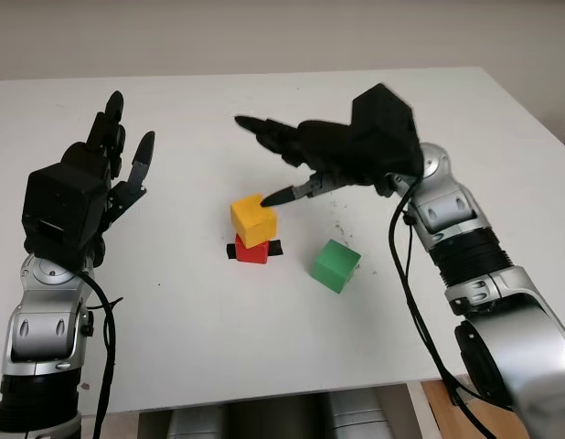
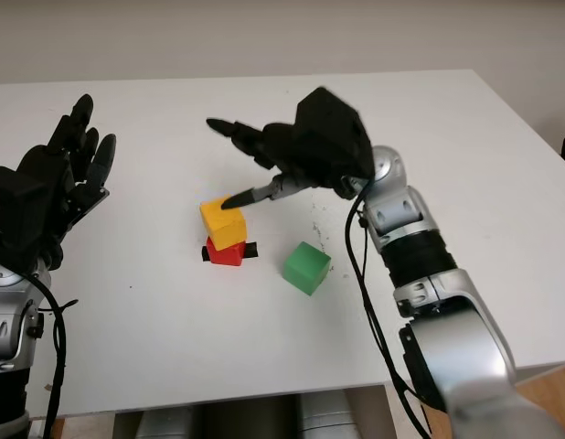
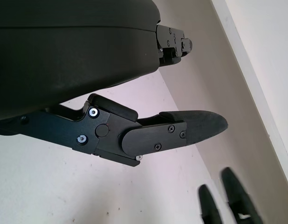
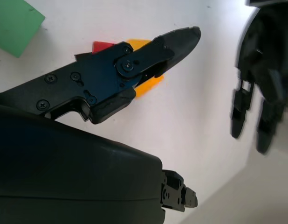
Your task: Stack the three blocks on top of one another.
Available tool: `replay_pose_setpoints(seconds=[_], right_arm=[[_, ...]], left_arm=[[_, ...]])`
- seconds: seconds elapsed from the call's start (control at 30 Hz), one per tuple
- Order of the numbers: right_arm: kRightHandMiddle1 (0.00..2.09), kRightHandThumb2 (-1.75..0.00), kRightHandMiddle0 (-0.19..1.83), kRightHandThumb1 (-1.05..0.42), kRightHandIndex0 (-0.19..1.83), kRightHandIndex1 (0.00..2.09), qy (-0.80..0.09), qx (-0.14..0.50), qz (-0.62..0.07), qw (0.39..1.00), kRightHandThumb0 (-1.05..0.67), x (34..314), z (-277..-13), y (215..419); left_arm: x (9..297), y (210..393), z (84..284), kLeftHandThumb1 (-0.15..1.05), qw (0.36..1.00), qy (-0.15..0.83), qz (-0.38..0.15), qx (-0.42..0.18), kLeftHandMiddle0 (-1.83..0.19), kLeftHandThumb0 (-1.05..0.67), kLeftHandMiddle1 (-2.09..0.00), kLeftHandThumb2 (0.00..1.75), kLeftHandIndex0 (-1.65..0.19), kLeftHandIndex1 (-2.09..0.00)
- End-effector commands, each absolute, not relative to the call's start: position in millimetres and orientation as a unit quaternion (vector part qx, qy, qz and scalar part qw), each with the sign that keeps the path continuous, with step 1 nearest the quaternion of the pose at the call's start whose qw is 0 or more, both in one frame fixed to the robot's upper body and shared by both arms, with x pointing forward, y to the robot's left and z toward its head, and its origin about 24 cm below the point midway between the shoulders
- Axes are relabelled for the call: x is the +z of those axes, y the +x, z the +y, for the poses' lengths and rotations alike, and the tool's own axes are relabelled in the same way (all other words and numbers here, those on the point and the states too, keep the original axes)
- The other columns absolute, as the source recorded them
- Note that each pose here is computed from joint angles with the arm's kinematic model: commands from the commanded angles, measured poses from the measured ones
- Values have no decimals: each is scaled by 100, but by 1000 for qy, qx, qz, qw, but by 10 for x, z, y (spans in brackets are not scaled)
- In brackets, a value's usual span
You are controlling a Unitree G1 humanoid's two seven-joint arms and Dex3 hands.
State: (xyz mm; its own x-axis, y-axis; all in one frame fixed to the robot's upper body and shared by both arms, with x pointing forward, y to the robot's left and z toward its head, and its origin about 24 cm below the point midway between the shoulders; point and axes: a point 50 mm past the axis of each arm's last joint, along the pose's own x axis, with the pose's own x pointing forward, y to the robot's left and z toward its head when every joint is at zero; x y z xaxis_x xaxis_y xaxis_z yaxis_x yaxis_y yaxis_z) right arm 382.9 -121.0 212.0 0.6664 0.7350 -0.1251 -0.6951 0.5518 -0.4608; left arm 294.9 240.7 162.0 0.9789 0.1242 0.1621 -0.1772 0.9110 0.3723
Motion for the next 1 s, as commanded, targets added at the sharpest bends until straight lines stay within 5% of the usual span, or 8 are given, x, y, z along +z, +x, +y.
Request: replay_pose_setpoints(seconds=[0.0,0.1,0.2,0.27,0.53,0.97], right_arm=[[10,-5,-1,-86,-5,8,-235,385,-87,889,-72,2513,-1361,3837],[20,-5,16,-85,12,16,-224,376,-123,891,-63,2707,-1537,3794],[74,-6,4,-83,25,20,-275,377,-164,869,-50,2865,-1727,3696],[83,-6,4,-83,28,21,-315,382,-183,849,-47,2895,-1802,3652],[33,-5,40,-81,45,13,-500,347,-237,757,-58,2830,-2074,3408],[13,-6,43,-88,39,6,-644,369,-230,630,-49,2630,-2100,3110]], left_arm=[[1658,2942,2427,105,975,195,-76,80,2,-70,-5,55,4,-5],[1676,2937,2435,105,975,189,-82,78,2,-71,-5,54,4,-5],[1699,2941,2442,105,977,181,-86,75,2,-71,-5,53,3,-5],[1707,2946,2442,105,978,174,-89,76,2,-71,-5,52,3,-5],[1740,2956,2448,105,982,150,-94,73,1,-73,-6,48,2,-6],[1726,2752,2593,105,980,133,-86,117,8,-69,-5,57,8,-4]])
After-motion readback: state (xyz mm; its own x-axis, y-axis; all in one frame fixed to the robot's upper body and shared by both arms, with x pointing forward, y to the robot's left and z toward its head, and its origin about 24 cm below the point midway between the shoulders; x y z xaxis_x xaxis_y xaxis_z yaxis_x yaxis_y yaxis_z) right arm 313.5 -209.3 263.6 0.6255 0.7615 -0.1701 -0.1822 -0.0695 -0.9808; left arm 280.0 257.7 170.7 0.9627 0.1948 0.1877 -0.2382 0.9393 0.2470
